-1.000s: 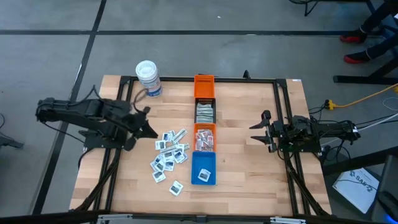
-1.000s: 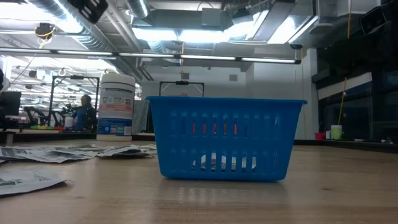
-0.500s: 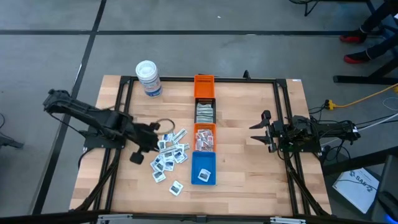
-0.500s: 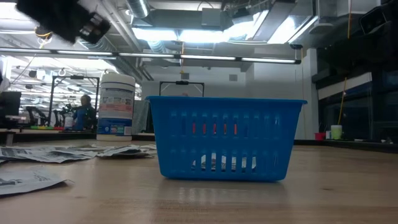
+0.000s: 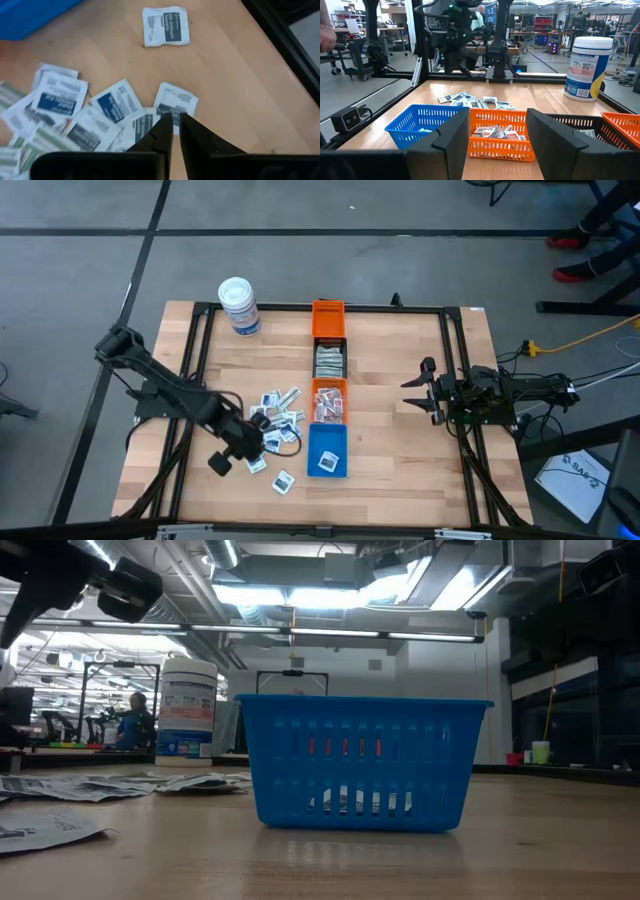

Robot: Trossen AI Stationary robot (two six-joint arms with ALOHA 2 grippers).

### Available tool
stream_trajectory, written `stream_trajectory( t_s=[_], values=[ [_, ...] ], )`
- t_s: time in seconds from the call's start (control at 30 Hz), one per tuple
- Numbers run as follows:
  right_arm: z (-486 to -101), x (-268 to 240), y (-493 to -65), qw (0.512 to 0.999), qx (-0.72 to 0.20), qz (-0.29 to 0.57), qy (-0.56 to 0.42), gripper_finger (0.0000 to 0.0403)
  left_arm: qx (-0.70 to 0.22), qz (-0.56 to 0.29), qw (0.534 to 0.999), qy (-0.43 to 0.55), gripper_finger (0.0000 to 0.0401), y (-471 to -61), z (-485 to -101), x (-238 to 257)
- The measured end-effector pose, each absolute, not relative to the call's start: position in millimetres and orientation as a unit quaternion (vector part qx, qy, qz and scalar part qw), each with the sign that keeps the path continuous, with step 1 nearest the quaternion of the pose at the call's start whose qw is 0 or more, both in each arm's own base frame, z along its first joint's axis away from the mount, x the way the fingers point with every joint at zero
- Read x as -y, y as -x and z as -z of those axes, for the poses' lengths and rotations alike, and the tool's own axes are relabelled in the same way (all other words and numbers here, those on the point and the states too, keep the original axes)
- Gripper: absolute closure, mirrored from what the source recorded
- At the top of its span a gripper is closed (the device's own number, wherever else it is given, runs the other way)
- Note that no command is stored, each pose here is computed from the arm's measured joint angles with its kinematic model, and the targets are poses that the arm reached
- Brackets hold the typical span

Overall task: Pick & Place First Aid Supplies
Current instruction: Put the gray towelette pack into the blue bin

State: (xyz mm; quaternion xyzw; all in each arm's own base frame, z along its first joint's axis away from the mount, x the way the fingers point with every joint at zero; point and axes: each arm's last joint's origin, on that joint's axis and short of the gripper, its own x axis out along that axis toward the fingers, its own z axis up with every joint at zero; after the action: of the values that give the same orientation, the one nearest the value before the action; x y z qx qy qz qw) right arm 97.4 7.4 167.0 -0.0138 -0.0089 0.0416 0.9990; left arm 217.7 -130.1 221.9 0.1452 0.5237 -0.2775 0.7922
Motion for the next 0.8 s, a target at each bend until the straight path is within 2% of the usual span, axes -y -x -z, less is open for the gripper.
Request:
stream_trajectory(
  t_s=[0.23, 0.4, 0.63, 0.8],
  values=[
    [-167, -7, -97, 0.999, 0.009, -0.042, 0.014, 0.0208, -0.536, 0.313, 0.764, -0.175, 0.0364, -229, -211, 156],
    [-167, -7, -97, 0.999, 0.009, -0.042, 0.014, 0.0208, -0.559, 0.338, 0.739, -0.164, 0.0326, -225, -200, 172],
    [-167, -7, -97, 0.999, 0.009, -0.042, 0.014, 0.0208, -0.623, 0.208, 0.754, -0.025, 0.0253, -231, -188, 173],
    [-167, -7, -97, 0.999, 0.009, -0.042, 0.014, 0.0208, -0.624, 0.158, 0.763, 0.057, 0.0229, -237, -182, 182]
  ],
)
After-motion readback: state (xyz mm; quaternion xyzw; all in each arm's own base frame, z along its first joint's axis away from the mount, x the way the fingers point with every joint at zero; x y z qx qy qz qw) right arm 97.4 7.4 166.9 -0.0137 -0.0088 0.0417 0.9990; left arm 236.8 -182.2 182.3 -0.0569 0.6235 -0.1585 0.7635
